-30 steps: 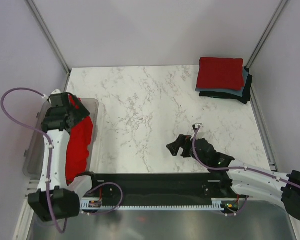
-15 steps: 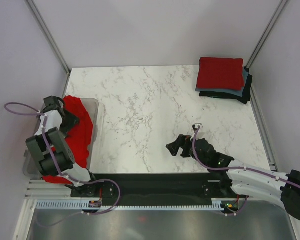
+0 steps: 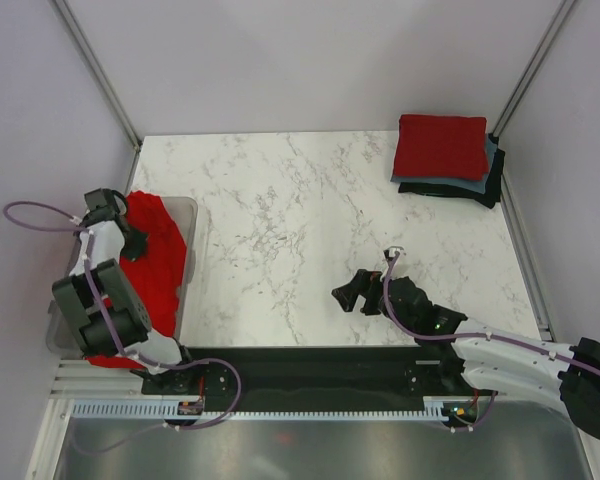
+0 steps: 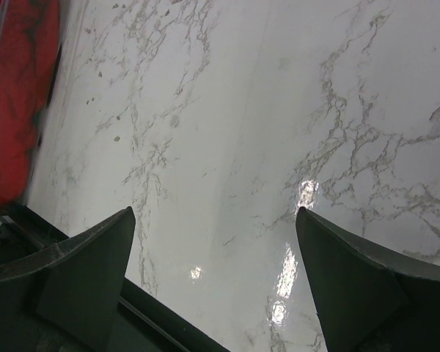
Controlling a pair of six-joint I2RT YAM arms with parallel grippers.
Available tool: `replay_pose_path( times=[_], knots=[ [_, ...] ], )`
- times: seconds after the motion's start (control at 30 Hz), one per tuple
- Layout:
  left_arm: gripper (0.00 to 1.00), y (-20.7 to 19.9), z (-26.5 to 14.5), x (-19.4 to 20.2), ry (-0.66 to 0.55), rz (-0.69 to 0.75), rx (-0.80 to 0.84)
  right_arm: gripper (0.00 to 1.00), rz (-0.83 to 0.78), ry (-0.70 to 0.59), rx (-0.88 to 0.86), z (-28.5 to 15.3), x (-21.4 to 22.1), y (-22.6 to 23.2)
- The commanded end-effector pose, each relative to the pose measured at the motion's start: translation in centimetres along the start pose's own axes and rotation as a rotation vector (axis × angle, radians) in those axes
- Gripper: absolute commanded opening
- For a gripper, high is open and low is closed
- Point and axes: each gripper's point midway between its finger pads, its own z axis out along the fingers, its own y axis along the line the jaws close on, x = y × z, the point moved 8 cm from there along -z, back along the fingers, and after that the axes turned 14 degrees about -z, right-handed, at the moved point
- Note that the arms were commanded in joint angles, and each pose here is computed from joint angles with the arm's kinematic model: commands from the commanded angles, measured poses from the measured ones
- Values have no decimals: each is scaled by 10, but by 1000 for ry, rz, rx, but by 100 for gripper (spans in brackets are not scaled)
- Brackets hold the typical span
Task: Fold and stack the t-shirts
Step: Grab the tshirt from the pile, then move the tshirt to the center of the board
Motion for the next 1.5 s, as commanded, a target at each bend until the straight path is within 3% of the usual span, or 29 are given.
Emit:
replay_pose_path(
  times=[0.0,0.1,0.23,0.27,0.37,0.5,0.63,0.8,0.93,1.03,1.17,1.3,1.33,1.47],
  knots=[
    [2,-28,-62,-22,-169,-52,213,98,12,-31,-21,0,-5,4],
    [2,-54,-135,-26,-262,-73,427,98,14,-34,-23,0,-6,4],
    [2,-103,-244,-8,-359,30,699,98,34,-95,-5,-8,-11,0],
    [2,-125,-288,10,-360,101,831,98,44,-112,0,-10,-11,-2],
    [2,-155,-354,53,-305,256,1023,98,85,-194,5,-23,-15,-9],
    [2,-169,-391,122,-187,487,1146,98,141,-328,12,-50,-37,-12],
    [2,-160,-389,208,8,714,1166,98,151,-362,143,-87,-60,-24],
    [2,-139,-342,330,206,940,1061,98,167,-471,188,-148,-115,-19],
    [2,-121,-300,449,402,1132,953,98,147,-460,258,-174,-136,-19],
    [2,-120,-310,502,490,1219,1001,98,155,-471,287,-191,-146,-21],
    [2,-131,-283,571,651,1257,969,98,179,-487,280,-204,-144,-27],
    [3,-129,-265,603,729,1289,957,98,194,-484,278,-212,-138,-32],
    [6,-127,-263,606,756,1302,955,98,185,-471,279,-212,-136,-33],
    [58,-127,-253,598,711,1341,928,98,133,-416,258,-205,-132,-28]
  ],
)
